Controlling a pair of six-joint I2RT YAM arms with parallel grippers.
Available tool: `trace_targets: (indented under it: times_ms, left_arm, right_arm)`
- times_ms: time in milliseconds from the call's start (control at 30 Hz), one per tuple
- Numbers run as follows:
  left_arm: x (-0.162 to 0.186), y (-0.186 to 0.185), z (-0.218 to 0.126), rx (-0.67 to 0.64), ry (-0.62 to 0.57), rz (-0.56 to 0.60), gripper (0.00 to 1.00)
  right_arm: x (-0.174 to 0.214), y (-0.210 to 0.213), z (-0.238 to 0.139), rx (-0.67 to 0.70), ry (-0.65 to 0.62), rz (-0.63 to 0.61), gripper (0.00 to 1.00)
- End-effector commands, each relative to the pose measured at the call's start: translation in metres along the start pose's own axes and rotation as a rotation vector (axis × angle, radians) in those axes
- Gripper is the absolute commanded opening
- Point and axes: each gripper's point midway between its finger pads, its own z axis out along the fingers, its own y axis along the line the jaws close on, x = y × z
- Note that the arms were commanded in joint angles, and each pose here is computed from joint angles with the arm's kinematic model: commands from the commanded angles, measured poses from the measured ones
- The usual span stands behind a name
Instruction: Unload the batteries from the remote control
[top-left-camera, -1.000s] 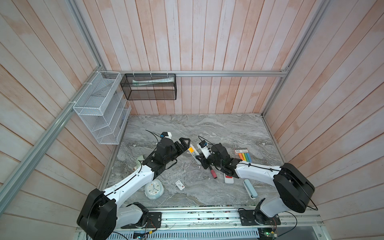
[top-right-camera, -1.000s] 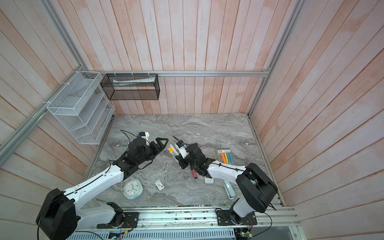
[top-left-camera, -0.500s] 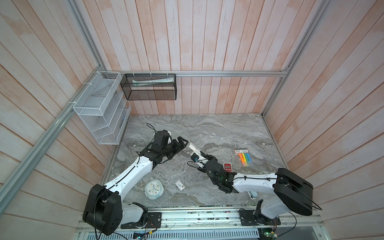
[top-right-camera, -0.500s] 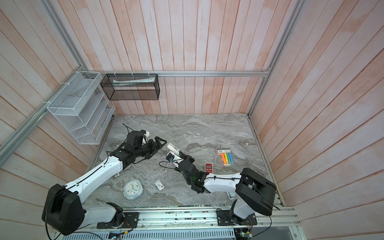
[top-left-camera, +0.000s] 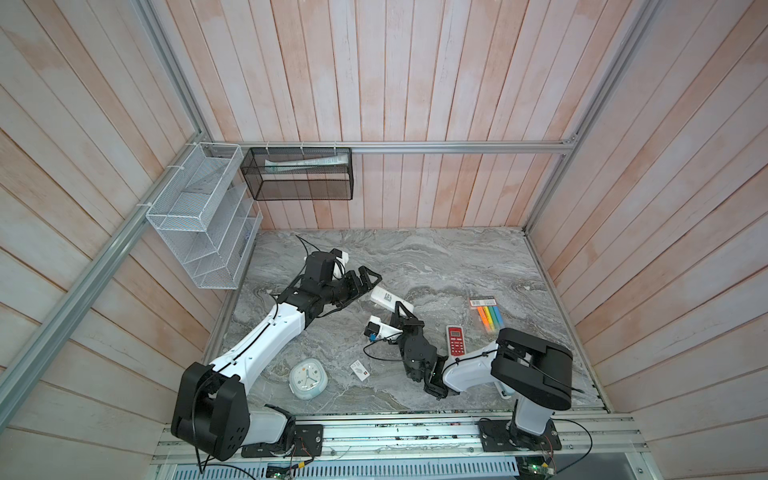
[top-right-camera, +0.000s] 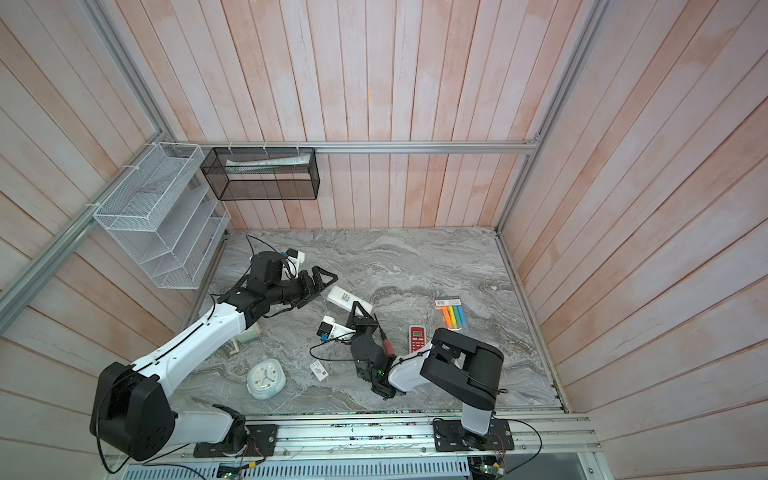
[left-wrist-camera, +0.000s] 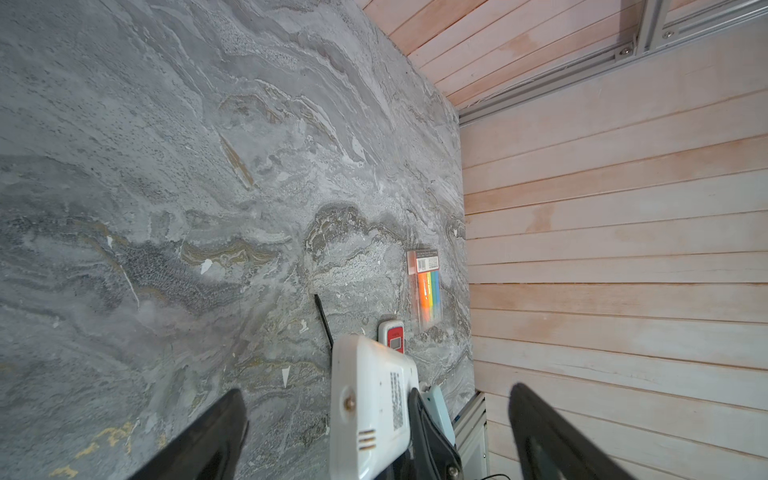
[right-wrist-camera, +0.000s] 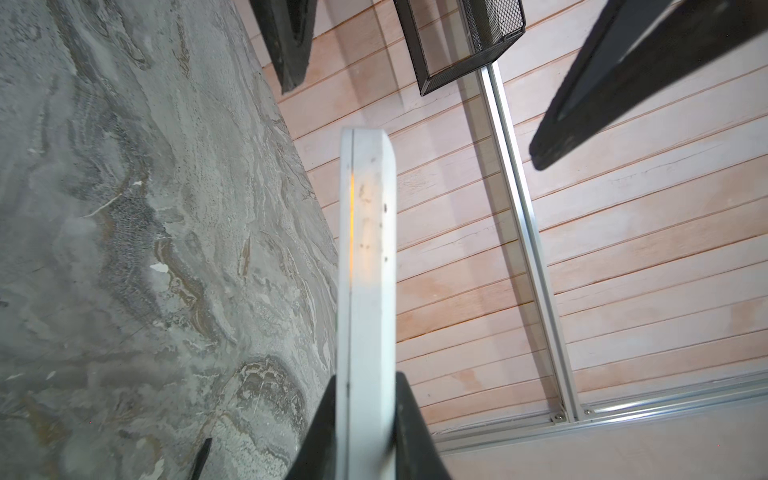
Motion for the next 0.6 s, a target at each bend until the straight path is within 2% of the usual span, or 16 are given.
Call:
trace_targets:
  times_ms: [0,167,367,567]
  left_arm:
    - [0.014,0.012,0.003,0.007,0.055,0.010,0.98]
    - [0.020,0.014,0.005,0.051,0.074,0.009,0.96]
    - [0.019,-0.002,0.006,0.154,0.074,0.044,0.89]
    - [0.020,-0.020,0.003,0.261,0.084,0.048,0.78]
  right_arm:
    - [-0.005,-0.029,-0.006,0.136,-0.006,-0.008,0.03]
    - [-0.011,-0.033,-0.007,0.175,-0.025,-0.028,0.03]
    - [-0.019,-0.035,-0.011,0.160,-0.061,-0.009,0.03]
    - [-0.024,-0.038,-0.013,0.134,-0.077,0.040,0.04]
